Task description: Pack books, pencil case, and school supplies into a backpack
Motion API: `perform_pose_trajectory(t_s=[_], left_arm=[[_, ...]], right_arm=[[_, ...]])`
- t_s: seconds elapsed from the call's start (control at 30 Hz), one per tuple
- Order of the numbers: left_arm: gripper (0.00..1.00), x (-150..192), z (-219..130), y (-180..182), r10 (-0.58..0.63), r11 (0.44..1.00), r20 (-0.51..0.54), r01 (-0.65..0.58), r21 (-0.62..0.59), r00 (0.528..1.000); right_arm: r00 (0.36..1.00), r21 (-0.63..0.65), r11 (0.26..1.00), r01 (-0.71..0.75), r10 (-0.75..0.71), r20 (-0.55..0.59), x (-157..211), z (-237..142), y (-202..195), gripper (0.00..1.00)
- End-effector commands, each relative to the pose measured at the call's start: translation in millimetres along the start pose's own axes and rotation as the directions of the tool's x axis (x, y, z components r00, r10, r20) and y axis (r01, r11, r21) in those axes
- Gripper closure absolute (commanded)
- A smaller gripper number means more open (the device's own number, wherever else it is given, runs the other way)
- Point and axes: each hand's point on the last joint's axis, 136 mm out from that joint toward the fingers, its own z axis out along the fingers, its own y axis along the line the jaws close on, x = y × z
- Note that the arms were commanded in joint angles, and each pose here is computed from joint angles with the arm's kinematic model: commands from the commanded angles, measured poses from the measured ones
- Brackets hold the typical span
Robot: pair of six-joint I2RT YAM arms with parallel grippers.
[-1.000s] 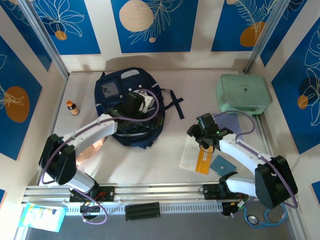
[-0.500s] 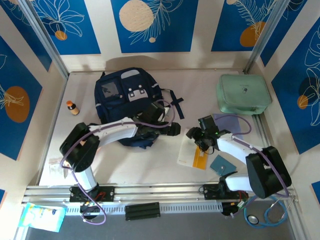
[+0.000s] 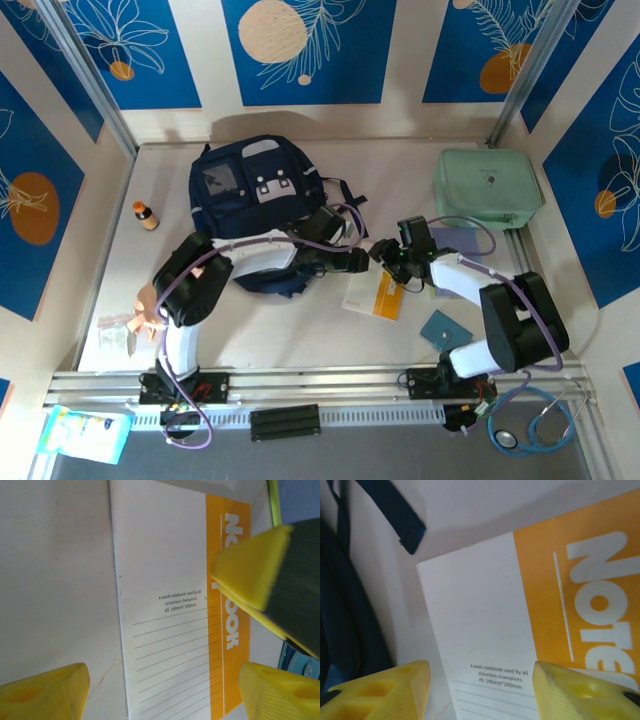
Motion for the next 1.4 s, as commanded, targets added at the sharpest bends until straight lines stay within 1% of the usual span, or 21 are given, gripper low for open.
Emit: perform_pose_trajectory(t_s=[0.0, 0.1, 0.2, 0.27, 0.4, 0.47, 0.63, 0.83, 0.97, 1.07, 1.23, 1.37], left_arm=[[0.26, -1, 9, -9, 0.013, 1.0, -0.028, -0.012, 0.013, 1.0], [0.29, 1, 17, -5, -0.004, 1.0, -0.047, 0.003, -0.005, 0.999], [0.32, 4, 23, -2, -0.017, 1.0, -0.065, 0.016, -0.012, 0.998], [0.35, 7, 27, -1, -0.02, 1.0, -0.087, 0.02, -0.006, 0.996], [0.45, 12, 34, -2, -0.033, 0.999, -0.115, 0.034, 0.011, 0.993], [0.47, 14, 38, -2, -0.045, 0.999, -0.127, 0.048, 0.021, 0.991], [0.47, 16, 42, 2, -0.066, 0.998, -0.13, 0.067, 0.004, 0.989], [0.47, 16, 44, -3, -0.082, 0.995, -0.139, 0.088, 0.037, 0.987], [0.47, 14, 39, -20, -0.067, 0.99, -0.155, 0.085, 0.113, 0.986], [0.5, 7, 27, -38, -0.029, 0.981, -0.16, 0.059, 0.184, 0.987], [0.6, 1, 5, -58, 0.022, 0.968, -0.136, 0.013, 0.249, 0.99], [0.71, 1, 4, -53, 0.017, 0.973, -0.123, 0.011, 0.229, 0.992]], right_arm=[[1.0, 0.054, 0.999, -0.003, 0.003, -0.002, 1, -15, -21, 0.44], [1.0, 0.106, 0.994, -0.027, 0.029, -0.011, 8, -19, -43, 0.44], [0.999, 0.136, 0.99, -0.033, 0.037, -0.027, 14, -21, -56, 0.44], [0.998, 0.152, 0.988, -0.041, 0.047, -0.038, 17, -20, -62, 0.44], [0.998, 0.159, 0.986, -0.054, 0.061, -0.036, 18, -19, -66, 0.44], [0.997, 0.155, 0.986, -0.061, 0.068, -0.039, 18, -19, -66, 0.44], [0.995, 0.138, 0.988, -0.07, 0.078, -0.056, 21, -17, -62, 0.44], [0.989, 0.097, 0.99, -0.098, 0.108, -0.1, 27, -12, -56, 0.44], [0.987, 0.077, 0.991, -0.112, 0.12, -0.109, 29, -10, -53, 0.44], [0.987, 0.079, 0.99, -0.113, 0.121, -0.108, 29, -10, -53, 0.44], [0.987, 0.076, 0.991, -0.113, 0.121, -0.109, 28, -9, -52, 0.44], [0.986, 0.074, 0.99, -0.119, 0.127, -0.112, 27, -7, -51, 0.44]])
